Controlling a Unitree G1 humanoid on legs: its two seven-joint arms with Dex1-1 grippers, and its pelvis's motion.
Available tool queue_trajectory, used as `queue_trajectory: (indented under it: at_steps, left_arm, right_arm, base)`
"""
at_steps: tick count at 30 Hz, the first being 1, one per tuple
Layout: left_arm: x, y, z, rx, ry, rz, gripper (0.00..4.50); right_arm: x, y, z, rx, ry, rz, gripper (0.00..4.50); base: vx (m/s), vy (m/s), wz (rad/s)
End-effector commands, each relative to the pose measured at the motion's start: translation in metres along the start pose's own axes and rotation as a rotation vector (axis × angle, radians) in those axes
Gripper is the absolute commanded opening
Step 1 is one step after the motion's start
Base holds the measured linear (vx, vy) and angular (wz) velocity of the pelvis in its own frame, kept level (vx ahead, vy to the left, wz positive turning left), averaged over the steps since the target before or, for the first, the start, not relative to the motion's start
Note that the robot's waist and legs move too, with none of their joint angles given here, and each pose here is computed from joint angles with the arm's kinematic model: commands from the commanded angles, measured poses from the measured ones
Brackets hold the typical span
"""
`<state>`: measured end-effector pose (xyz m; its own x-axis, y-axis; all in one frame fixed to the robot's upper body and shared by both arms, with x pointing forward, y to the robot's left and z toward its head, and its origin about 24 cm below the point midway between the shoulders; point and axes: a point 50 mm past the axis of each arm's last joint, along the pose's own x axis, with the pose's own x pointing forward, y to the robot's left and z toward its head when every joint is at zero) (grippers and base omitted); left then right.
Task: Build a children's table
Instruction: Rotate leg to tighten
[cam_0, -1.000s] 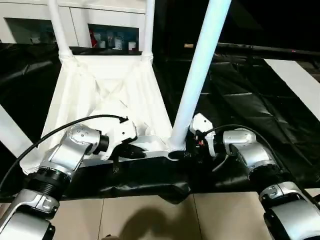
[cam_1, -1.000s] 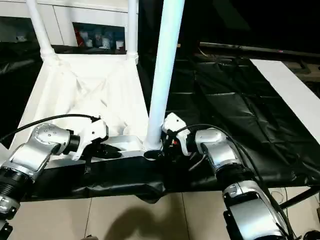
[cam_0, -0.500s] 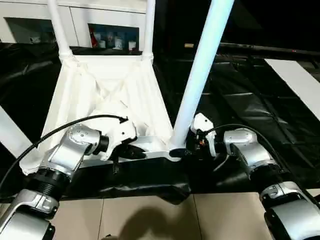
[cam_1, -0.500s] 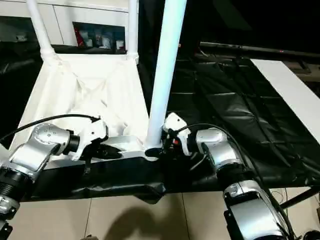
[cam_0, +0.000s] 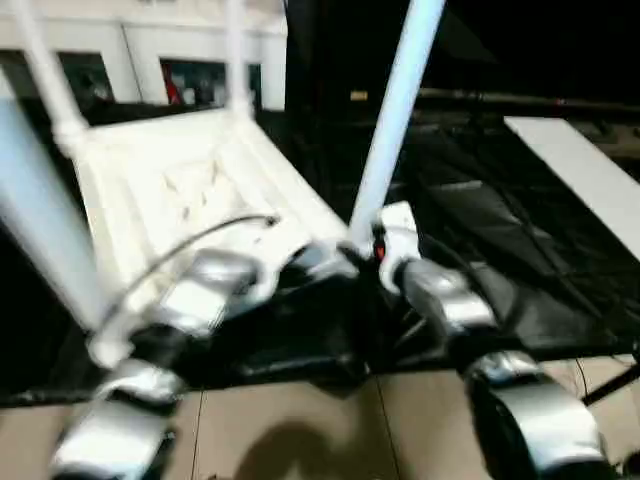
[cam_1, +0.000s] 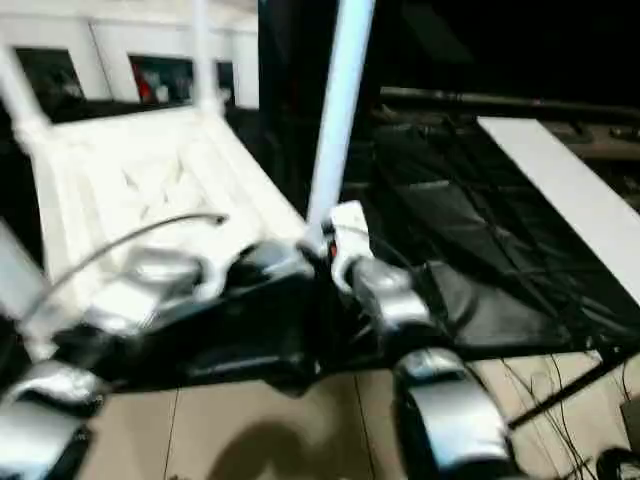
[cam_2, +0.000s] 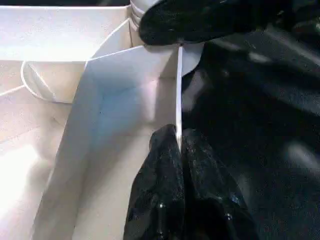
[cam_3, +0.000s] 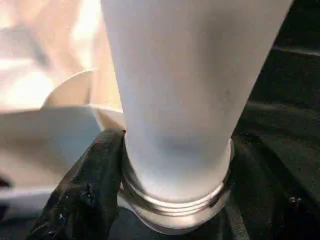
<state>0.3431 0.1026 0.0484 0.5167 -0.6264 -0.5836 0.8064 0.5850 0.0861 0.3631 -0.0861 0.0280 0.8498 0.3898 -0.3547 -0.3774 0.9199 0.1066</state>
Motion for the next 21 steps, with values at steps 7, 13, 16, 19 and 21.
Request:
queue_trajectory:
  at_steps: [7,13,16,19,21]
  left_arm:
    - [0.010,-0.008,-0.014,0.052,0.106,0.001,0.00]
    - [0.003,-0.007,-0.017,0.063,0.089,-0.049,0.00]
    - [-0.005,-0.002,-0.023,0.087,0.092,-0.078,0.00]
    - [-0.015,0.001,-0.028,0.102,0.080,-0.134,0.00]
    - [-0.022,0.003,-0.031,0.117,0.074,-0.182,0.00]
  right_arm:
    - [0.007,0.023,0.008,-0.062,-0.023,0.069,2.72]
    - [0.003,0.021,0.012,-0.145,-0.028,0.230,2.72]
    - [-0.003,0.012,0.014,-0.180,-0.019,0.326,3.44]
    - [-0.012,0.000,0.015,-0.266,0.003,0.418,3.63]
    - [-0.019,-0.006,0.016,-0.315,0.004,0.488,3.63]
  base:
    - [0.000,0.000,0.00]
    - [0.000,0.000,0.00]
    - [0.000,0.000,0.00]
    - [0.000,0.000,0.00]
    - [0.000,0.000,0.00]
